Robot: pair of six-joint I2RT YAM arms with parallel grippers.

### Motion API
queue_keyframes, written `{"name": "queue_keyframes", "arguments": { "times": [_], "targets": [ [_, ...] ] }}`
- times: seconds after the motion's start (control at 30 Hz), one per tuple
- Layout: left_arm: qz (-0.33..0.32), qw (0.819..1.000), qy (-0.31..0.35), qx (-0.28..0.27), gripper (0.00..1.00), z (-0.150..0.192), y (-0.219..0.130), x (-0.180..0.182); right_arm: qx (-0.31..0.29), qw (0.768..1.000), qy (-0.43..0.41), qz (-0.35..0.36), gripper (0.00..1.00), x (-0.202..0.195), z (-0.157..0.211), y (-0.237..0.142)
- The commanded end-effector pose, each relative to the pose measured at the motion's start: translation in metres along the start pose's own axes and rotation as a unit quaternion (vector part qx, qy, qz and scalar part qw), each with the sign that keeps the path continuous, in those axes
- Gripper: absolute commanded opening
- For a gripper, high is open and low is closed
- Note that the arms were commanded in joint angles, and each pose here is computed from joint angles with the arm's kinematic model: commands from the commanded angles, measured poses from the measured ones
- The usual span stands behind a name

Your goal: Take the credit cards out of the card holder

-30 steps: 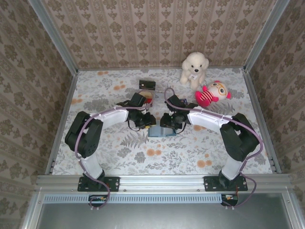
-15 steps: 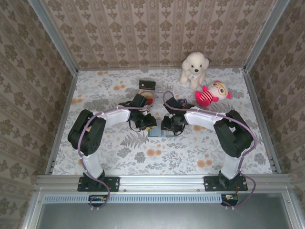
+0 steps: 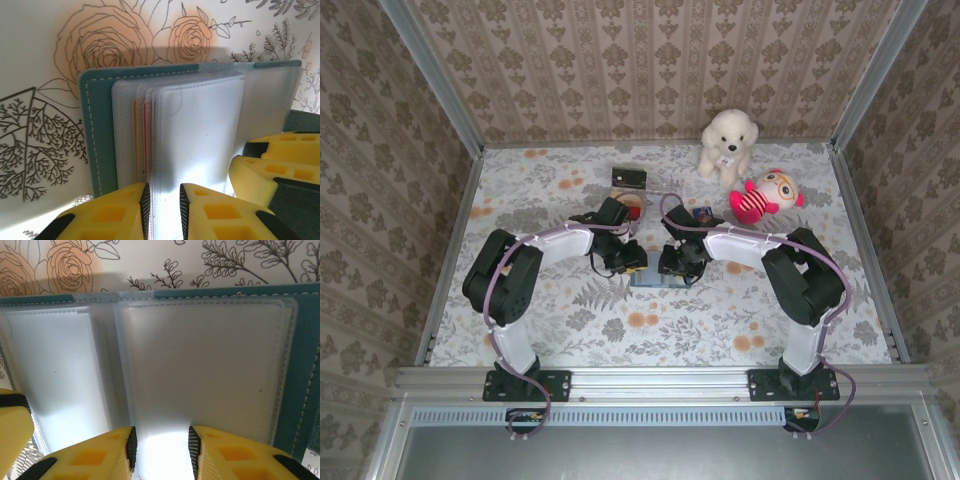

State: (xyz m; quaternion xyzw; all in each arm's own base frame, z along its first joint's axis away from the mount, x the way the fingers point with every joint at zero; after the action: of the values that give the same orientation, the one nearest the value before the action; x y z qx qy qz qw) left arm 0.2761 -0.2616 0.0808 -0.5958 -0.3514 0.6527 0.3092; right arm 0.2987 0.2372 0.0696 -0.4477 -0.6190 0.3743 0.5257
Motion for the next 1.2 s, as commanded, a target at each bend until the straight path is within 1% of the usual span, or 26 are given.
{"name": "queue_keyframes", "arguments": {
  "times": [0.0,0.13,0.23,0.37,0.53,0.7,0.87,0.97,1.1,1.17],
  "targets": [
    [0.022,1.000,0.011,0.013,0.24,-0.003,0.004,-0.009,0.025,0.999,0.000,0.026,0.35,-0.009,0.007,0.010],
    [0.049,0.999,0.012,0.012,0.23,-0.004,0.001,-0.017,0.030,0.999,0.003,0.027,0.33,-0.011,0.008,0.012],
    [0.053,0.998,0.013,0.009,0.23,-0.006,0.000,-0.021,0.029,0.999,0.004,0.026,0.31,-0.011,0.008,0.012],
    [0.055,0.998,0.016,0.009,0.20,-0.006,-0.001,-0.021,0.023,1.000,0.003,0.015,0.25,-0.008,0.007,0.011],
    [0.063,0.998,0.026,0.004,0.18,-0.007,-0.007,-0.024,0.017,1.000,0.004,0.013,0.25,-0.009,0.006,0.009],
    [0.087,0.995,0.037,0.008,0.19,-0.006,-0.012,-0.032,0.011,1.000,0.007,-0.001,0.24,-0.006,0.004,0.005],
    [0.094,0.995,0.035,-0.002,0.22,-0.007,-0.013,-0.035,-0.027,0.998,0.010,-0.062,0.25,0.008,-0.004,-0.029],
    [0.108,0.993,0.040,0.003,0.26,-0.006,-0.010,-0.043,-0.053,0.995,0.014,-0.084,0.26,0.010,-0.007,-0.050],
    [0.114,0.992,0.049,0.009,0.29,-0.006,-0.003,-0.055,-0.085,0.992,0.040,-0.088,0.29,-0.001,-0.008,-0.069],
    [0.117,0.992,0.054,0.010,0.31,-0.007,-0.001,-0.062,-0.102,0.990,0.052,-0.077,0.31,-0.010,-0.007,-0.077]
  ]
}}
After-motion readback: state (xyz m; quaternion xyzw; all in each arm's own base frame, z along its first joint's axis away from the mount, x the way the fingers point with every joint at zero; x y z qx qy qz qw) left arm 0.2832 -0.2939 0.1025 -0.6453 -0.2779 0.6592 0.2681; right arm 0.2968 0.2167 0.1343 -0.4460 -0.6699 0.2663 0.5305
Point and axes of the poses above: each hand's point on the last joint's axis, 136 mm out from that joint toward the fingers, its own y axis out along the fingers, its own x axis along the line the jaws close on, z = x × y, the point moved 5 cm from there along -y, back along the fingers, and after that the axes turned 9 degrees about -y, right-handed, at the moved point
